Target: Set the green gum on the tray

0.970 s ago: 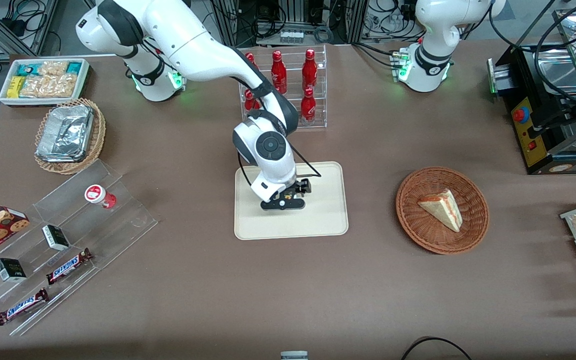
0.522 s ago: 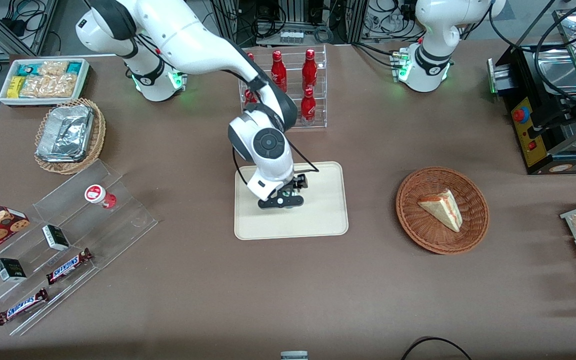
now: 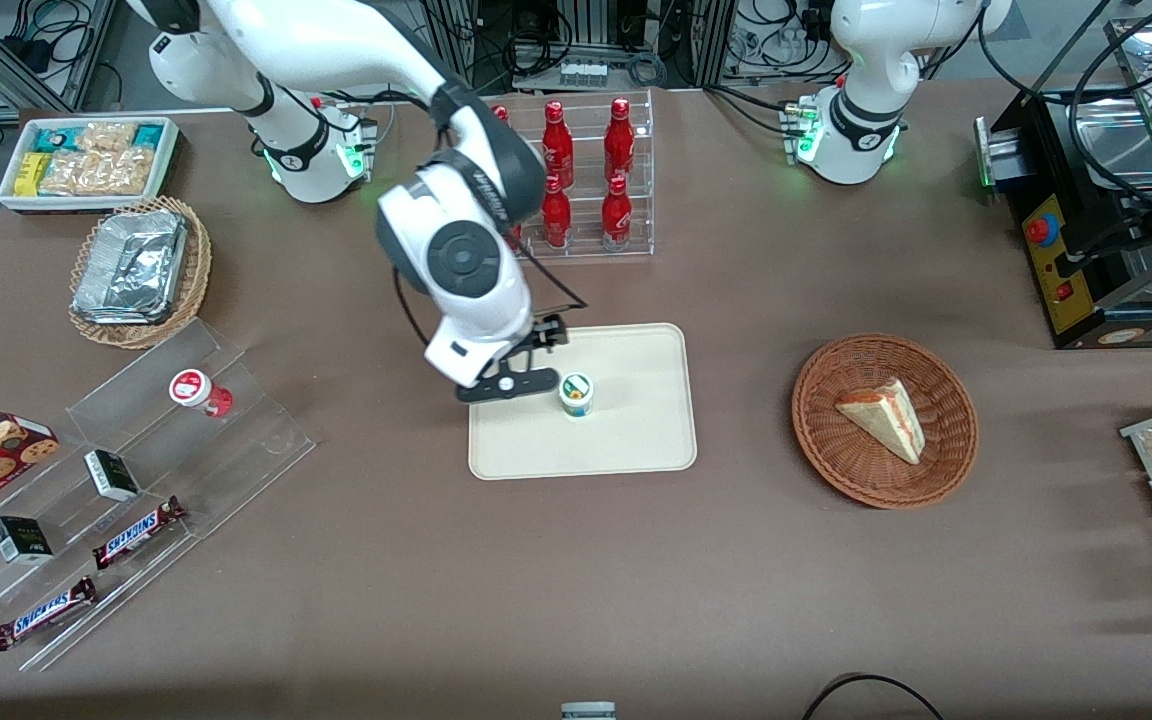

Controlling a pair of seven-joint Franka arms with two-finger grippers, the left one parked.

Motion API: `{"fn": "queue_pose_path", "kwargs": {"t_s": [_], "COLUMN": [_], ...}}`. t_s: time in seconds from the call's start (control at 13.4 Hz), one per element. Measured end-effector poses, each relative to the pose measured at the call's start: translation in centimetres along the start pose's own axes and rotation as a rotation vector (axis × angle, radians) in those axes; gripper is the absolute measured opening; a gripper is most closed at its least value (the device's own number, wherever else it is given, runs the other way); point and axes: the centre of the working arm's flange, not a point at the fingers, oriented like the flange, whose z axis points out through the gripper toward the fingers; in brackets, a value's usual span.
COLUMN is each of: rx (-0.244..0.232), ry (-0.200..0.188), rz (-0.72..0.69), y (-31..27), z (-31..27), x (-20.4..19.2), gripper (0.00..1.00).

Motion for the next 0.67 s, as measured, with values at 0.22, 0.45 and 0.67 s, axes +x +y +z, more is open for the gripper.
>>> {"fn": "queue_pose_path", "kwargs": {"t_s": [0.22, 0.45, 0.67], "rx": [-0.013, -0.042, -0.016], "ry": [-0.032, -0.035, -0.034], "rz": [-0.014, -0.061, -0.005], "y": [5.2, 11.3, 20.2], "z": [-1.7, -3.3, -5.3], "x": [1.4, 3.0, 3.8], "gripper": [1.0, 1.0, 1.0]}}
